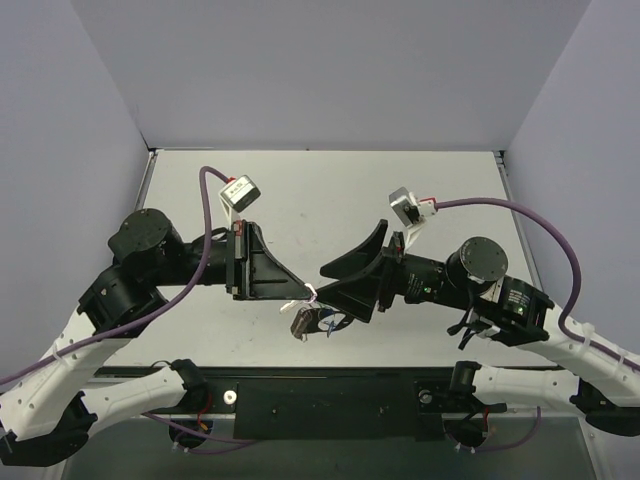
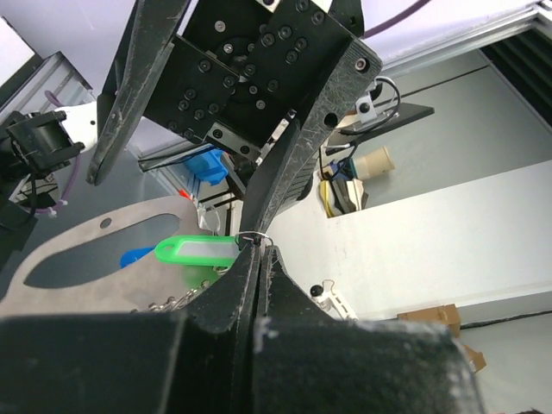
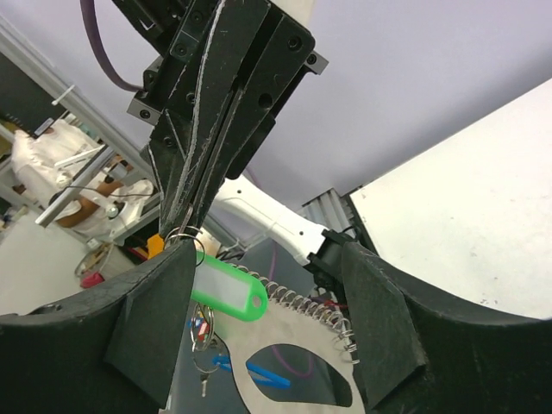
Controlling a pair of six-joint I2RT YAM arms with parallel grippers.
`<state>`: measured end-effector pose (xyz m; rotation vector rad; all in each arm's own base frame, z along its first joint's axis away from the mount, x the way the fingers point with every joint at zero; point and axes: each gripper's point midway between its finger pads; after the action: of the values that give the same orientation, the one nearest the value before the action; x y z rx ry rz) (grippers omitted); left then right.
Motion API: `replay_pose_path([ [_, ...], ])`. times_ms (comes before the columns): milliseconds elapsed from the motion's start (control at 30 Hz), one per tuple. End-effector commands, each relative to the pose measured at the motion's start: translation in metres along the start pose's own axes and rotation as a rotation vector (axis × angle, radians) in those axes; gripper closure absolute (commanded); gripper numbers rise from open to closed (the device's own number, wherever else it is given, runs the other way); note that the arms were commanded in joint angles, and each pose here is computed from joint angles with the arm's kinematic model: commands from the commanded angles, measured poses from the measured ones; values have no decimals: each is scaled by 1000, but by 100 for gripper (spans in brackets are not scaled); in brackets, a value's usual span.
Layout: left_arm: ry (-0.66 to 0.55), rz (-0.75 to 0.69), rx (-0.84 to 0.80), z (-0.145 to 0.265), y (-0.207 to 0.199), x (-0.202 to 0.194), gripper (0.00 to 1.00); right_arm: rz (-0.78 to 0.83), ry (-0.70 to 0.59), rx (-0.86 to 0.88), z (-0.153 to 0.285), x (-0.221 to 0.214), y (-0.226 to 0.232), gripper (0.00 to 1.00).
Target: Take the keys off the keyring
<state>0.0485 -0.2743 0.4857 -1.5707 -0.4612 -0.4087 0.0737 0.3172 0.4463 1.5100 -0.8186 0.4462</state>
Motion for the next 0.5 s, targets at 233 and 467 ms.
replay_pose_path([
  [233, -252, 15, -69, 3, -15, 54, 100, 108, -3, -22, 40, 9, 15, 30],
  [467, -277, 36, -67, 6, -14, 59, 100, 110, -12, -23, 47, 12, 18, 30],
])
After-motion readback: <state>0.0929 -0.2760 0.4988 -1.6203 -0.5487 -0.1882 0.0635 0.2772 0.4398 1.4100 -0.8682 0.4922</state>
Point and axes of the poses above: each gripper's point midway between its finger pads, its own z axis back along the fingers, its own y axis along the line the jaws close on, x = y × z, and after that the axes turned 11 degrees about -z, right-handed
